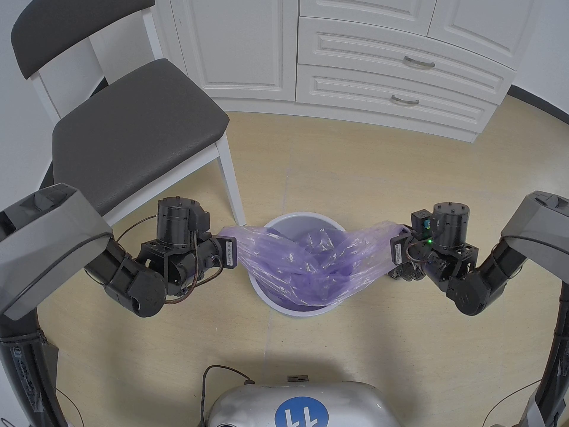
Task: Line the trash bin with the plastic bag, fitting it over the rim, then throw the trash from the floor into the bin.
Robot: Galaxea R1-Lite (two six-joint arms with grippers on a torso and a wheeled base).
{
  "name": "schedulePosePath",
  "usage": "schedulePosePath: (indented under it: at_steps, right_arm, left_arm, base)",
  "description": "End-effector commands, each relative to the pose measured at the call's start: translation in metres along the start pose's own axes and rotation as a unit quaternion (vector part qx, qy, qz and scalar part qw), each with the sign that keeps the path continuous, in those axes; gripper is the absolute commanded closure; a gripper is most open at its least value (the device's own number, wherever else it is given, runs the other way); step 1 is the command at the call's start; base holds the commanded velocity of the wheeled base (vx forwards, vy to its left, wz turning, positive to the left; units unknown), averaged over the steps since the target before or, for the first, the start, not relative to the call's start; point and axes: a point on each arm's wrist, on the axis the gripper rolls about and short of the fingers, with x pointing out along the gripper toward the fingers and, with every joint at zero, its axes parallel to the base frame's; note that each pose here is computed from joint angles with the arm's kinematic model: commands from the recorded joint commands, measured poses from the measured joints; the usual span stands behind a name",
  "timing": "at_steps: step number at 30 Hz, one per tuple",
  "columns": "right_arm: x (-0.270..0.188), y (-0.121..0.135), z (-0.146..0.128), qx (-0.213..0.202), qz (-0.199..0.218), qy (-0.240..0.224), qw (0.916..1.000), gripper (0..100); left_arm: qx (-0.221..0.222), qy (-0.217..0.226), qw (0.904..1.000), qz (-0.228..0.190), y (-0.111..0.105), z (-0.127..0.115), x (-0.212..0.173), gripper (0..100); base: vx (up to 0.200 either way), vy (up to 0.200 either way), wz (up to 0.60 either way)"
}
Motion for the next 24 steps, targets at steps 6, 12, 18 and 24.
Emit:
schedulePosePath:
  at_steps: [6,12,18,24]
  right_arm:
    - [-0.002,-0.02,-0.079,-0.158,0.002,-0.004,0.9875,100]
    - [-0.004,-0.024,-0.08,-0.156,0.024,-0.014,0.9873,100]
    - [-0.007,-0.024,-0.08,-0.157,0.034,-0.008,0.987,100]
    - [-0.01,-0.026,-0.07,-0.142,0.036,-0.016,0.9891,100]
  left_arm:
    - [0.052,0.012,0.998,0.034,0.032,-0.016,-0.003,100]
    - [0.076,0.025,0.9958,0.043,0.041,-0.021,-0.006,100]
    - [0.082,0.03,0.9952,0.045,0.043,-0.024,-0.007,100]
    - [0.082,0.034,0.9956,0.031,0.041,-0.025,-0.01,100]
  base:
    - [0.0,0.0,0.0]
    - [0.0,0.0,0.0]
    - [0.0,0.0,0.0]
    - [0.0,0.0,0.0]
